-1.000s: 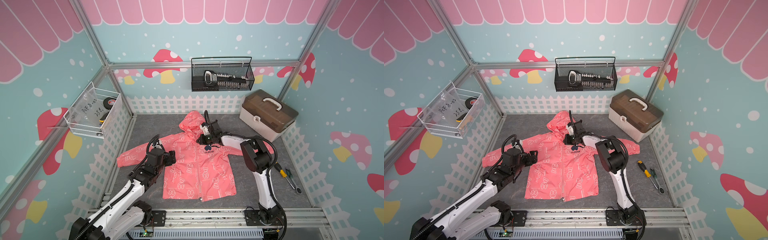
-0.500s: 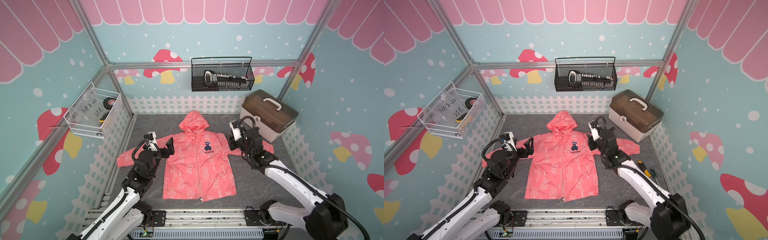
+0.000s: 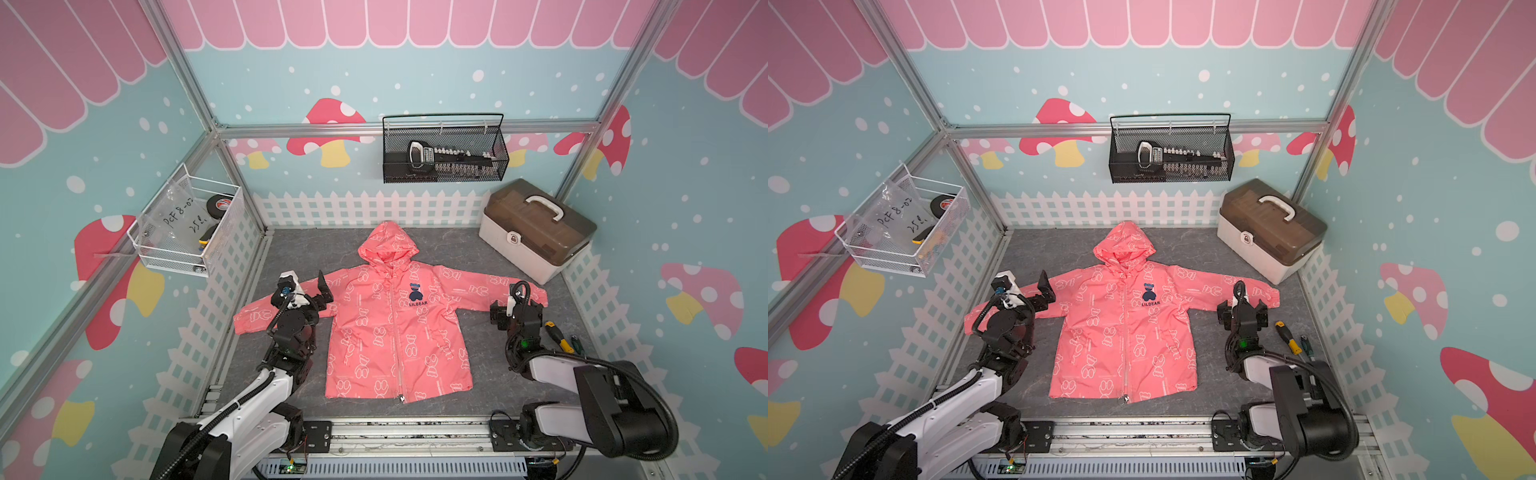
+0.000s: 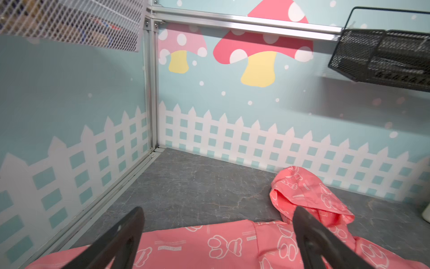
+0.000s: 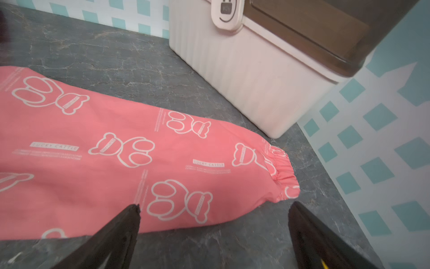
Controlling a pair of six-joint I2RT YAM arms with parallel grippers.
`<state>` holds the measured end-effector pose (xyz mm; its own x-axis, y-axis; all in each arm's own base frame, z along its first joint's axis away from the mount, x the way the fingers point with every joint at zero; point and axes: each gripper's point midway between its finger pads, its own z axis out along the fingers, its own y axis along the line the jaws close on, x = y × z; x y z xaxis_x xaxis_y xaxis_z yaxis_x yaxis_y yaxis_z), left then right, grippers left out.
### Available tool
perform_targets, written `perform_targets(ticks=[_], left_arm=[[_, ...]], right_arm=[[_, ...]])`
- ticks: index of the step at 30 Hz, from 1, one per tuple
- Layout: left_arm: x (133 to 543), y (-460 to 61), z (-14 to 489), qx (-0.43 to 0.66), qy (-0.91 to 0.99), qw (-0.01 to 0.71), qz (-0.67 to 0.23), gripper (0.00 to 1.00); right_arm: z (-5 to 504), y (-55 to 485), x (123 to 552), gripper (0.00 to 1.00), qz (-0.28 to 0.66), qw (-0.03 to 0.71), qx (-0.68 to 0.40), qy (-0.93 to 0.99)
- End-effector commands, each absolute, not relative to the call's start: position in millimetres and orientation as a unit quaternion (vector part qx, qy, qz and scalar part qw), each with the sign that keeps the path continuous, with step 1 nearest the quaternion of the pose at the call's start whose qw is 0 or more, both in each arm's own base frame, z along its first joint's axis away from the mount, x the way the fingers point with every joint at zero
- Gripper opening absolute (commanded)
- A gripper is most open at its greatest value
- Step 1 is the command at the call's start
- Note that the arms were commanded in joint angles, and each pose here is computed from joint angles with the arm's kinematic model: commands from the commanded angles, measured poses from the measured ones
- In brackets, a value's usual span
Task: Unzip the jacket
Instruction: Reset both arms
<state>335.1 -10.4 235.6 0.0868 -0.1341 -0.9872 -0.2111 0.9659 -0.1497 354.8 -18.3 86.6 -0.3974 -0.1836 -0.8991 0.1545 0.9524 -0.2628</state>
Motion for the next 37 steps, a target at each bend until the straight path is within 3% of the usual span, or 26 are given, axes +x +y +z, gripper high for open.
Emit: perform_targets(ticks=[1,5,7,14,19,21,37], left_arm=[[334,5,227,-0.154,0.671,0.723,0.057,0.99],[342,5,208,-0.134,0.693,0.704,0.080,0.99],[347,4,194,-0.120,0.706,0.691,0.097,0.99],[363,30,157,-0.125,0.741,0.642,0.155,0.99],[386,21,133,-0.099,0.734,0.661,0.117,0.99],[387,23,121,-0.109,0.771,0.618,0.109,0.95],[388,24,128,-0.114,0.752,0.638,0.120,1.00]], right_arm=[[105,-15,381,0.98,-0.152,0.603,-0.017,0.783],[101,-15,381,0.90,-0.128,0.585,-0.020,0.801],[105,-21,384,0.99,-0.140,0.596,-0.006,0.791],[104,-28,383,0.99,-0.154,0.587,0.015,0.795],[103,-28,383,0.99,-0.153,0.585,0.015,0.796],[103,-28,384,0.99,-0.152,0.585,0.016,0.796],[103,-27,383,0.99,-0.153,0.585,0.012,0.796]])
